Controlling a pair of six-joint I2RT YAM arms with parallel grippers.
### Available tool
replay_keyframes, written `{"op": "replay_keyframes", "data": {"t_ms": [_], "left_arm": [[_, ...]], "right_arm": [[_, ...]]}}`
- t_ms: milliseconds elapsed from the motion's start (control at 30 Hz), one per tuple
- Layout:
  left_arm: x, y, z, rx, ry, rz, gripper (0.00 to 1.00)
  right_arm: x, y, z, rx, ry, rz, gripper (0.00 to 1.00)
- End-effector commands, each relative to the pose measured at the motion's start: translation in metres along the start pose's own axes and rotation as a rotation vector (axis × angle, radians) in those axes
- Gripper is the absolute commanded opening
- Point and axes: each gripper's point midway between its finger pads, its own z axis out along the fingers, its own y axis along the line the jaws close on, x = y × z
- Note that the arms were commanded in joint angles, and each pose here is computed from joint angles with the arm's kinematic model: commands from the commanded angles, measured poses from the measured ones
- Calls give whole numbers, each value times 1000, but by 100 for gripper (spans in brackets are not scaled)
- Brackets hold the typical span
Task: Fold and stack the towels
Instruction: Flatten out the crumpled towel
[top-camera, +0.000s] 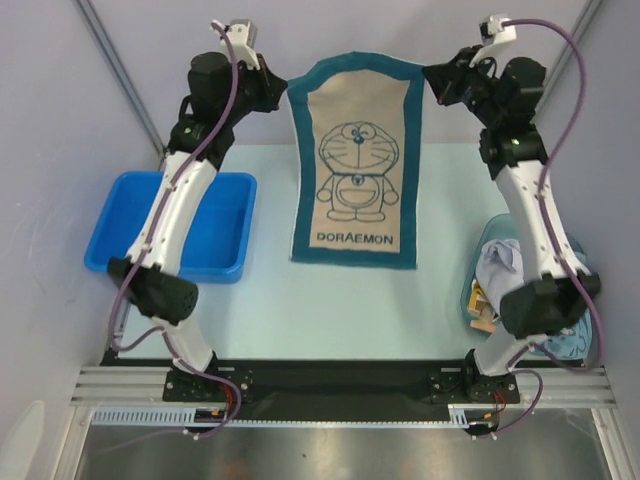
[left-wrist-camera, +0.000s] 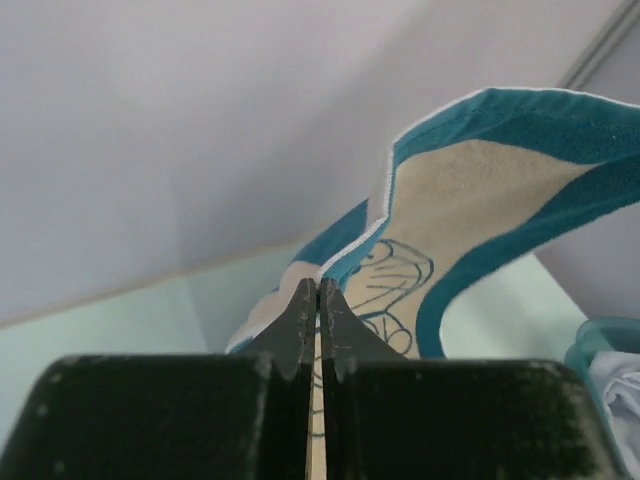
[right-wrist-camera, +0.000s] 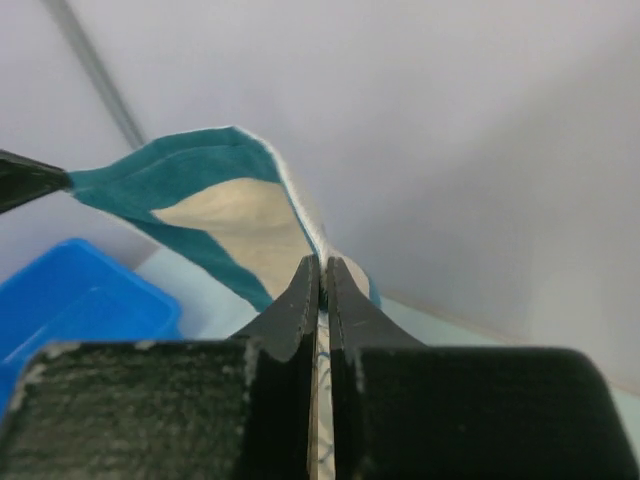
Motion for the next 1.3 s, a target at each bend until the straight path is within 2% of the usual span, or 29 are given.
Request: {"op": "replay_keyframes", "data": {"t_ms": [0, 67, 100, 133, 167, 200, 233, 300, 333, 467, 633, 767, 867, 900, 967, 1000, 1067, 1100, 1200, 1233, 1267], "left_arm": [[-87, -74, -110, 119, -249, 121, 0], [-88, -84, -142, 107, -273, 130, 0], [-87, -95, -171, 129, -291, 130, 0], [-90, -98, -189, 128, -313, 120, 0], [-76, -100, -197, 139, -292, 111, 0], [-88, -112, -234, 180, -350, 94, 0], [-87, -115, -246, 197, -361, 84, 0], [-82, -128, -269, 271, -372, 47, 0], [-88, -133, -290, 307, -403, 32, 0], [-104, -160, -335, 470, -443, -29, 0], [-135, -170, -359, 517, -501, -55, 0], [-157, -173, -345, 493, -505, -35, 0], [-158, -155, -305, 363, -491, -13, 0], [-150, -148, -278, 310, -458, -2, 0], [-143, -121, -245, 154, -436, 36, 0], [-129, -113, -211, 106, -382, 52, 0], [-113, -98, -176, 59, -329, 85, 0], [-94, -90, -145, 40, -273, 93, 0], [-75, -60, -97, -10, -235, 108, 0], [-64, -45, -65, -8, -213, 98, 0], [-62, -38, -51, -2, -209, 91, 1]], "right_arm": [[-100, 88, -98, -93, -209, -112, 0], [-99, 105, -128, -93, -208, -108, 0], [-79, 113, -140, -100, -167, -87, 0], [-99, 131, -177, -105, -231, -103, 0], [-97, 136, -193, -101, -231, -98, 0], [-98, 142, -208, -104, -240, -92, 0], [-106, 151, -236, -106, -278, -98, 0], [-109, 161, -259, -118, -288, -91, 0], [-125, 175, -284, -146, -343, -95, 0], [-165, 208, -327, -236, -443, -72, 0], [-205, 231, -344, -311, -538, -55, 0], [-229, 218, -334, -227, -598, -64, 0], [-224, 181, -295, -112, -559, -58, 0], [-218, 169, -280, -84, -532, -74, 0], [-195, 142, -234, -68, -446, -54, 0], [-176, 131, -213, -72, -398, -39, 0], [-154, 111, -176, -84, -366, -24, 0], [-143, 102, -161, -87, -356, -21, 0], [-104, 65, -108, -77, -309, -14, 0], [-86, 45, -79, -77, -278, -12, 0], [-78, 36, -66, -82, -267, -13, 0]]}}
